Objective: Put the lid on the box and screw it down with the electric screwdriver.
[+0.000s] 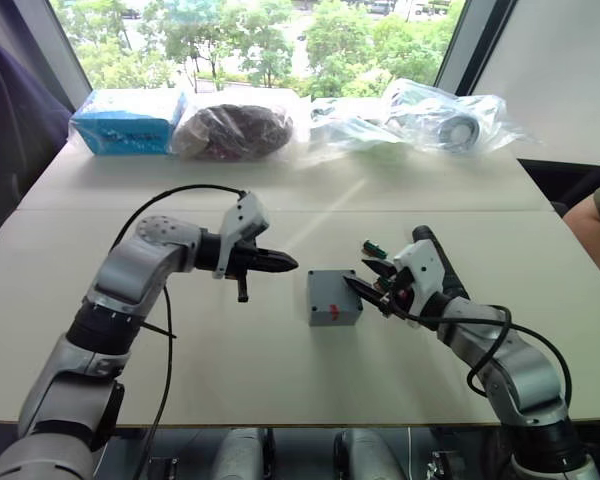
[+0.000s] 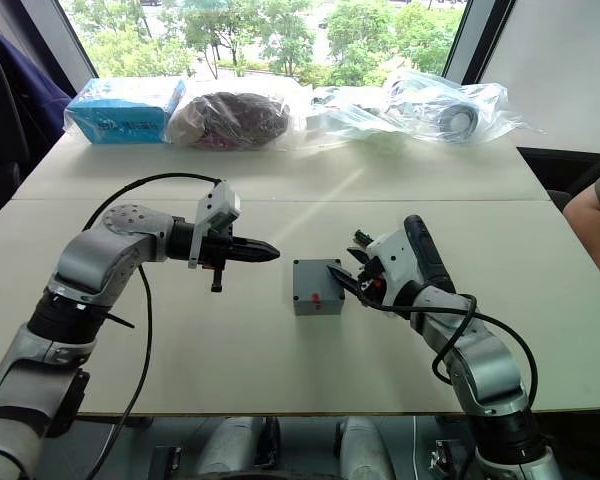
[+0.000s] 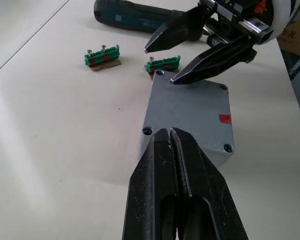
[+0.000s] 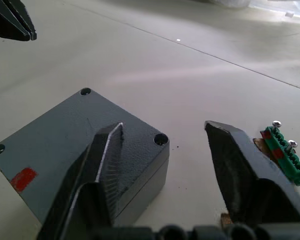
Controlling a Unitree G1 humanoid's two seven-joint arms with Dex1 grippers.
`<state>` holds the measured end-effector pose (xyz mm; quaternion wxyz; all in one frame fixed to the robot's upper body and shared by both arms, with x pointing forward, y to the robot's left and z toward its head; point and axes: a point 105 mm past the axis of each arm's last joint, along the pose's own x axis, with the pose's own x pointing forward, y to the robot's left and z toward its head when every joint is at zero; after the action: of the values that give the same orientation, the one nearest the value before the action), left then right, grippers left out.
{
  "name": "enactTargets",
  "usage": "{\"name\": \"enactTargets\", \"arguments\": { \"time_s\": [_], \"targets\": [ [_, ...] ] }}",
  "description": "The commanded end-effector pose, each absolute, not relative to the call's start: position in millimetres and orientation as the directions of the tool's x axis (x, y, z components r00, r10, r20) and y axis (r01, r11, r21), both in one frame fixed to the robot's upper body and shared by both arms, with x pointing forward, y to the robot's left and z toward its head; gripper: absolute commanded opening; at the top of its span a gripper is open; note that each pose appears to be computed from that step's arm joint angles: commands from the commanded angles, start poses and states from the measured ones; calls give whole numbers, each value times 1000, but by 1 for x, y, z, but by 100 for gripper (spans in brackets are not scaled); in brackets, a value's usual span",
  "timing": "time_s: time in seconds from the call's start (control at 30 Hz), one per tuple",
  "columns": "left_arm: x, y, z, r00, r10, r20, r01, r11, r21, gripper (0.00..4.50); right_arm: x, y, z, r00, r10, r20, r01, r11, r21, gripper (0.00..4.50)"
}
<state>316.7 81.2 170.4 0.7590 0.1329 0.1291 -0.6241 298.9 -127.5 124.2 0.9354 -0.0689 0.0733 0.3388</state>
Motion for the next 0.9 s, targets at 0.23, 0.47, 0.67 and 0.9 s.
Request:
{"name": "enactTargets", "arguments": {
  "time_s": [0.23,0.47,0.67,0.9],
  "targets": [
    [301,54,213,71,-946,-315,972,-5,234,0,315,-224,187,900,345,-267,-344,938,53,442],
    [285,30,219,-9,-935,-355,920,-147,363,0,304,-275,186,749,226,-623,-264,964,33,442],
    [282,24,214,-19,-939,-344,922,-149,356,0,300,-274,183,613,317,-724,-361,927,100,442],
    [279,27,204,-8,-940,-342,938,-125,322,0,314,-271,166,494,371,-786,-393,902,178,442]
  ]
}}
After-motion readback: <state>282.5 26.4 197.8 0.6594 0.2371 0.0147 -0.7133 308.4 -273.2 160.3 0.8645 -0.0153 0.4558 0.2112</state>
